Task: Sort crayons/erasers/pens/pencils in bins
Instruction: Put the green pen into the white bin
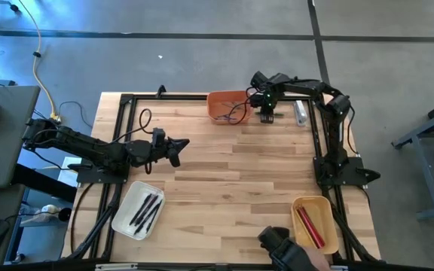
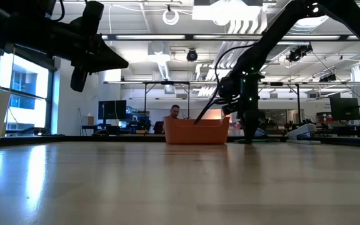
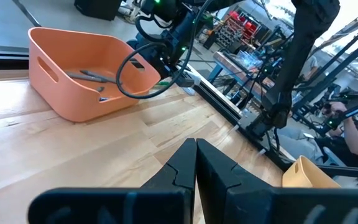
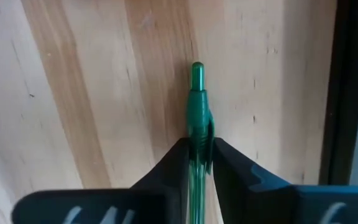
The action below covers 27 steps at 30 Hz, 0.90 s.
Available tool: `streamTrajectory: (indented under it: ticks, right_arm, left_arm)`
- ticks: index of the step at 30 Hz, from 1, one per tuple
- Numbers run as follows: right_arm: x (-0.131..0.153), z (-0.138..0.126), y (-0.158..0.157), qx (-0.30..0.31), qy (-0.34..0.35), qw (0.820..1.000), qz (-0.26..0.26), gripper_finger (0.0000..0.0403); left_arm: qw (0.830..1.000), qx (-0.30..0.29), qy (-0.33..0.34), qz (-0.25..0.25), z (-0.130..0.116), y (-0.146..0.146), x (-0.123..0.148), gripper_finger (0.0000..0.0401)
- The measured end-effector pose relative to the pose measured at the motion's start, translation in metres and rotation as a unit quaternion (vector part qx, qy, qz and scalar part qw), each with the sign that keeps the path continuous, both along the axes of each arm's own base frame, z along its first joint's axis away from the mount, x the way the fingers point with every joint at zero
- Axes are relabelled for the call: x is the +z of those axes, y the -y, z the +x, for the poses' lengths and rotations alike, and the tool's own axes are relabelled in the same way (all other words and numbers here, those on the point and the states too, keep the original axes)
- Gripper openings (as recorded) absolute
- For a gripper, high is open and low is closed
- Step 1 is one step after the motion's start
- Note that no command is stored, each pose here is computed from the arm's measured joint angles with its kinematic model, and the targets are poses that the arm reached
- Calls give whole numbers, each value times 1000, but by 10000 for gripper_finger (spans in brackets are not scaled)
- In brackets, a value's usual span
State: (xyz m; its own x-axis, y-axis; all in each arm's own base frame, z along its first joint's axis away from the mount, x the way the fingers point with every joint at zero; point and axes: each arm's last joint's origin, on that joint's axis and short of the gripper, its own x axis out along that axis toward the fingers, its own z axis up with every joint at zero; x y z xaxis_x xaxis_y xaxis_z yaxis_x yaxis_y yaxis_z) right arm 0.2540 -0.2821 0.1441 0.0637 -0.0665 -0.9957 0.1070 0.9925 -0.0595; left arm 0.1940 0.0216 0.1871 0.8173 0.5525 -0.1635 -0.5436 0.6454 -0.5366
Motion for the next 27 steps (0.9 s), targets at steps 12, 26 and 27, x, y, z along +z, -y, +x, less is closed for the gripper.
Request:
streamTrajectory:
  ticks: [12,26,27]
  right_arm:
    - [34,6,5,-52,-5,998,34,40]
    - [143,-17,1,-206,173,963,-10,40]
    - [152,-20,-4,-219,199,955,-13,40]
  left_arm:
    - [1000,0,6,-8,0,0,0,0]
    - [999,-3,21,-38,-1,-14,0,0]
    - [999,-12,20,-40,-1,-17,1,0]
